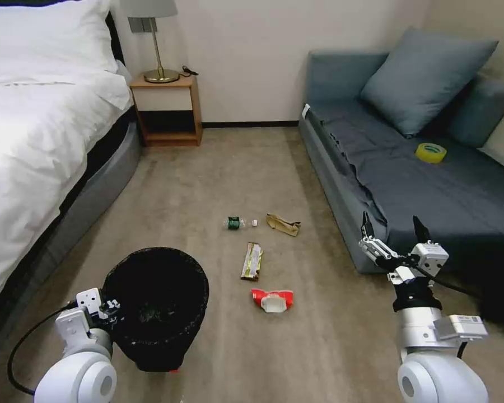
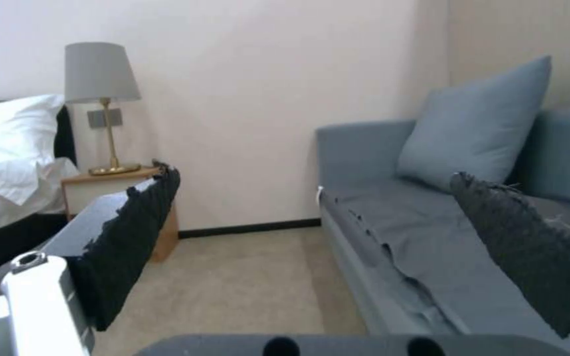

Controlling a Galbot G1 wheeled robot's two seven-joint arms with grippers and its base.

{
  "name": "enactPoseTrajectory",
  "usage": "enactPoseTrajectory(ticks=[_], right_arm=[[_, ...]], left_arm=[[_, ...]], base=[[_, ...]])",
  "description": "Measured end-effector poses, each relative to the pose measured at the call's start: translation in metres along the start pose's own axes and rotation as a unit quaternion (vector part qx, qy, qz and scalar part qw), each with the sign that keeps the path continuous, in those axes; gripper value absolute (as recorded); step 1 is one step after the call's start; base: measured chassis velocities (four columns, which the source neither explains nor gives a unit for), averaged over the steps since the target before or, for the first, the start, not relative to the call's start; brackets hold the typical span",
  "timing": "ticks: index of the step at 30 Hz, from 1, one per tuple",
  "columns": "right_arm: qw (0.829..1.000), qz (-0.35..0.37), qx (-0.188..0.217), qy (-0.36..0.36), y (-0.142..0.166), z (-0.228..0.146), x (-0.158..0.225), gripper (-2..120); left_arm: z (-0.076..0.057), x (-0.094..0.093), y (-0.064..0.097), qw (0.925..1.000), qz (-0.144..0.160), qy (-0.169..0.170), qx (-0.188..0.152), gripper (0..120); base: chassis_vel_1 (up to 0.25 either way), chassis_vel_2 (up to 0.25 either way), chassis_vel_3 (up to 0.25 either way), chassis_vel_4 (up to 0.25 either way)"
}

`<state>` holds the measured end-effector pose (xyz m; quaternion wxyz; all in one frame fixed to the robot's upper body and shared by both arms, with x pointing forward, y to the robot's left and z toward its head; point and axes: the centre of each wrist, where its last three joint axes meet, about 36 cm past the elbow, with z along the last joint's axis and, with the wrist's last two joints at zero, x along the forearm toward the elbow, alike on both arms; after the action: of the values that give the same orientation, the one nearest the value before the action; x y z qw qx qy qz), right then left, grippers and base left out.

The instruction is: Pick up the trash bin, then pick up the garbage on the floor and place it into the trash bin.

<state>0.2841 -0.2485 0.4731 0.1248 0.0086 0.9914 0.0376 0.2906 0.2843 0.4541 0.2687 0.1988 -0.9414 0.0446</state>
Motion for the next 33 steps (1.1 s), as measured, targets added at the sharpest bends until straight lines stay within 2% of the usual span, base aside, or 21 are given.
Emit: enactPoseTrajectory(ticks=[7,11,12,15,21,24,25,27,28,32,33], right_arm=[[1.000,-0.002,0.004,-0.004,-0.001,0.003,-0.003,100],[0.996,-0.068,0.051,-0.027,-0.012,0.022,-0.013,100],[0.996,-0.068,0.051,-0.027,-0.012,0.022,-0.013,100],[0.986,-0.139,0.090,-0.003,-0.018,0.040,-0.015,100],[0.970,-0.201,0.124,0.051,-0.018,0.055,-0.016,100],[0.939,-0.278,0.149,0.136,-0.017,0.075,-0.020,100],[0.939,-0.278,0.149,0.136,-0.017,0.075,-0.020,100],[0.921,-0.302,0.134,0.205,-0.013,0.084,-0.021,100],[0.921,-0.302,0.134,0.205,-0.013,0.084,-0.021,100],[0.887,-0.318,0.121,0.312,-0.013,0.102,-0.024,100],[0.887,-0.318,0.121,0.312,-0.013,0.102,-0.024,100]], left_arm=[[0.000,-0.003,-0.001,1.0000,0.000,0.001,0.000,2],[0.002,-0.007,-0.003,1.0000,0.004,0.004,-0.001,2],[0.002,-0.007,-0.003,1.0000,0.004,0.004,-0.001,2],[0.003,-0.012,-0.007,0.9999,0.012,0.006,-0.004,2],[0.002,-0.015,-0.009,0.9998,0.019,0.007,-0.008,2],[0.003,-0.014,-0.010,0.9997,0.021,0.007,-0.008,2],[0.003,-0.014,-0.010,0.9997,0.021,0.007,-0.008,2],[0.003,-0.012,-0.011,0.9997,0.021,0.007,-0.007,2],[0.003,-0.012,-0.011,0.9997,0.021,0.007,-0.007,2],[0.005,-0.010,-0.012,0.9997,0.020,0.010,-0.005,2],[0.005,-0.010,-0.012,0.9997,0.020,0.010,-0.005,2]], base=[[-0.158,0.167,0.161,-0.169],[-0.099,0.075,0.076,-0.076],[-0.047,0.046,0.060,-0.020],[0.000,0.000,0.000,0.000],[0.000,0.000,0.000,0.000],[0.000,0.000,0.000,0.000],[0.000,0.000,0.000,0.000],[0.000,0.000,0.000,0.000],[0.000,0.000,0.000,0.000],[0.000,0.000,0.000,0.000],[0.000,0.000,0.000,0.000]])
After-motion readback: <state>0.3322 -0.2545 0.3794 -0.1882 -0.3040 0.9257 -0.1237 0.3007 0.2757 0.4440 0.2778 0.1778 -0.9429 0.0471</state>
